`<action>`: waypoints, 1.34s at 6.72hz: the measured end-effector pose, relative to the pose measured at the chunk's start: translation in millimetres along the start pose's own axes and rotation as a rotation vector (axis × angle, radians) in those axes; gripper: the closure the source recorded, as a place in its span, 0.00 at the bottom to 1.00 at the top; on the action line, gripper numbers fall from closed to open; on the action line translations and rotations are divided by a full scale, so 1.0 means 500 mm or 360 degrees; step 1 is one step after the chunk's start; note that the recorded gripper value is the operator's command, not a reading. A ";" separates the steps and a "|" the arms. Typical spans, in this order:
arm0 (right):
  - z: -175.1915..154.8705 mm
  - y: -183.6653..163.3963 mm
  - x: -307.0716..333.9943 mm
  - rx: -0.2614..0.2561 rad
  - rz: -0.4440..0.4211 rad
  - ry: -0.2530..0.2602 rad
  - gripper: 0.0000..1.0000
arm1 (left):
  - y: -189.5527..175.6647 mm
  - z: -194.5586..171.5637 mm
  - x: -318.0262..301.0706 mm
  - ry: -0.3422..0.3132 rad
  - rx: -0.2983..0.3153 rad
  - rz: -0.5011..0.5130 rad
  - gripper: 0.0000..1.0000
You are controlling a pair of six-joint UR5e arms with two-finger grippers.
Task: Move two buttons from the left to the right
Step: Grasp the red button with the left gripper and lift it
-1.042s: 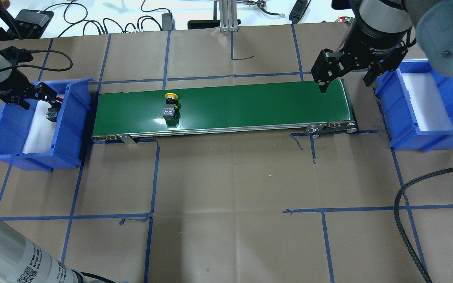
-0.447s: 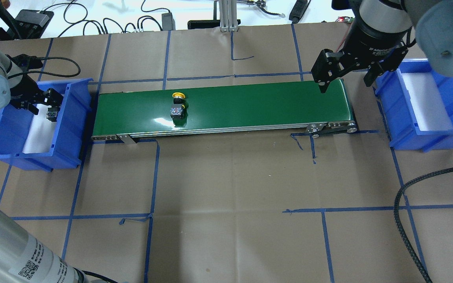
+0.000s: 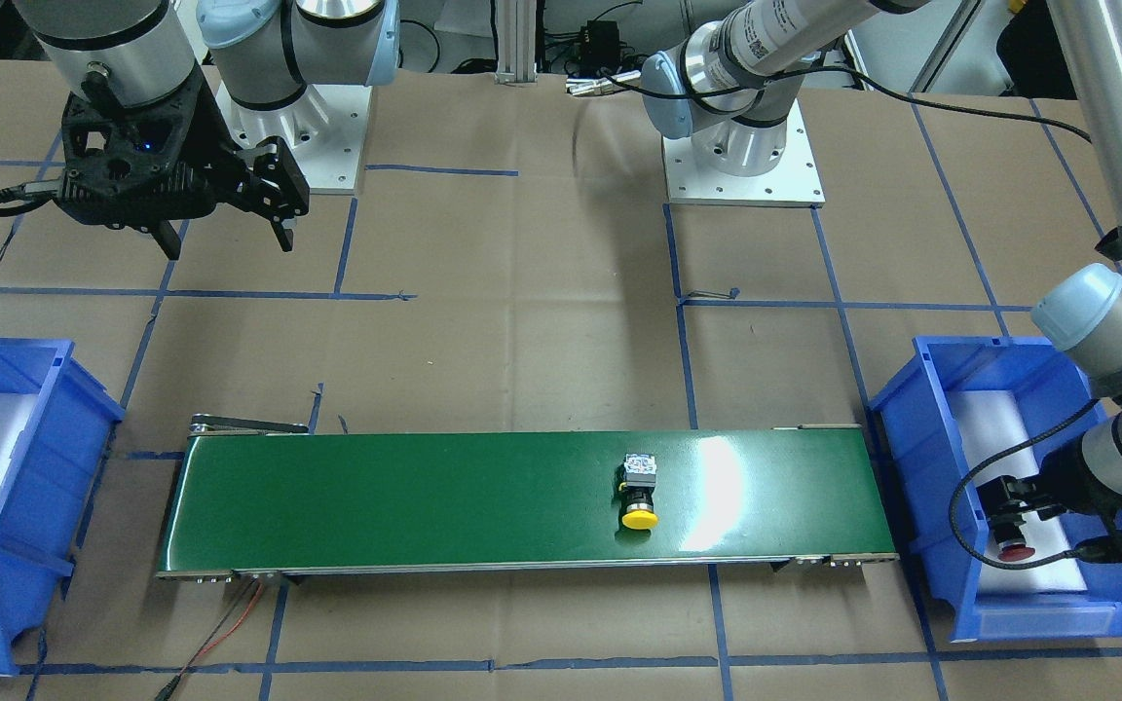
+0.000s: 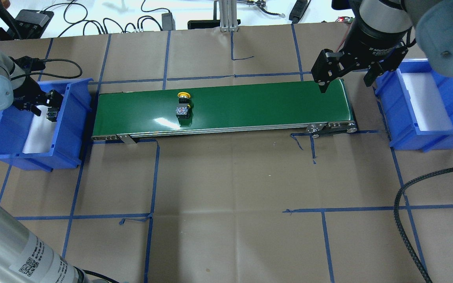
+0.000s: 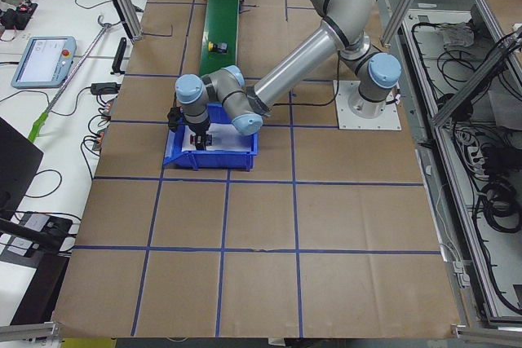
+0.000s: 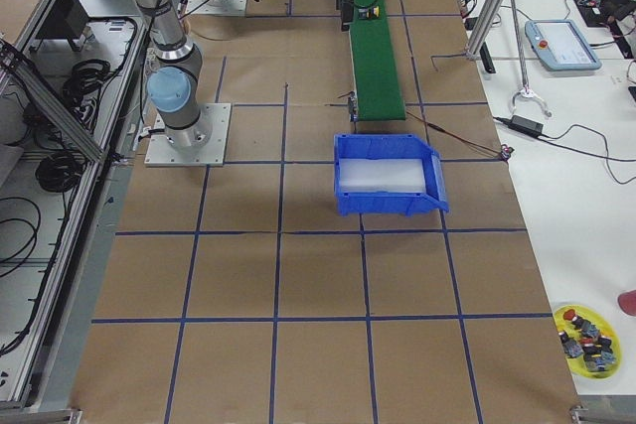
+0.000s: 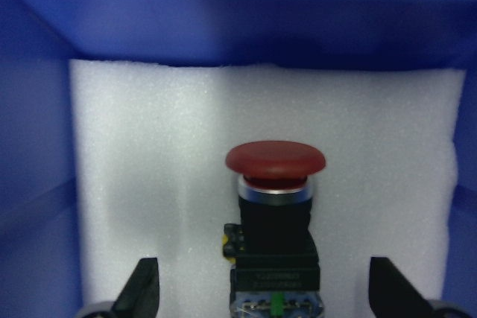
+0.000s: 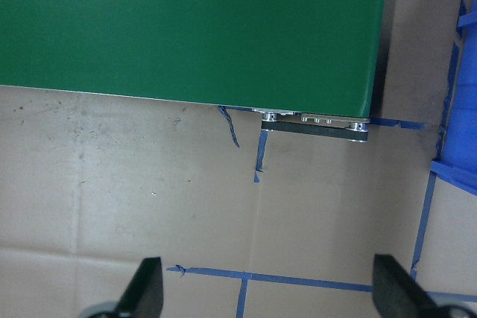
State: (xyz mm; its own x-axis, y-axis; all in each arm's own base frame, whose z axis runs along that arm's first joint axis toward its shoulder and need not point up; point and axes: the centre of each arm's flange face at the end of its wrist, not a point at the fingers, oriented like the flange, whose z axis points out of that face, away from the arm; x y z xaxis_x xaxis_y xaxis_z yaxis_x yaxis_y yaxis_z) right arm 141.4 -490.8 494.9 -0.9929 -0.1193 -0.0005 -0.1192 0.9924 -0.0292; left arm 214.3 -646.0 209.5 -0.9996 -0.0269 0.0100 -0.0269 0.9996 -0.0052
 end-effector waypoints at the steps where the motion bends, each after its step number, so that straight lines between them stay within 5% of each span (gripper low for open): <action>1: 0.000 0.000 0.000 0.0000 0.0000 0.0000 0.00 | -0.003 0.000 -0.002 -0.0004 0.0006 -0.0004 0.90; 2: 0.000 0.000 0.000 -0.0001 0.0000 0.0000 0.00 | -0.007 -0.003 -0.003 -0.0007 0.0012 -0.0007 0.98; 5: 0.000 0.000 0.000 -0.0001 0.0000 0.0003 0.00 | -0.015 -0.053 -0.001 -0.0024 0.0046 -0.0004 1.00; 9: 0.000 0.000 0.000 0.0001 0.0000 0.0003 0.00 | 0.006 -0.298 0.013 -0.0019 0.0003 0.0007 1.00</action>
State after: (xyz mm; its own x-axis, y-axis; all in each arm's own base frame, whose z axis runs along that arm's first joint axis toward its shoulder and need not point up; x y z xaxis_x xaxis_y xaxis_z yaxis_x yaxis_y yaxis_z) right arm 141.2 -490.9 495.0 -0.9929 -0.1192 0.0016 -0.1192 0.9924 -0.0298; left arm 209.4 -642.3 358.6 -0.9997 -0.0228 -0.0018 -0.0228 0.9997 -0.0072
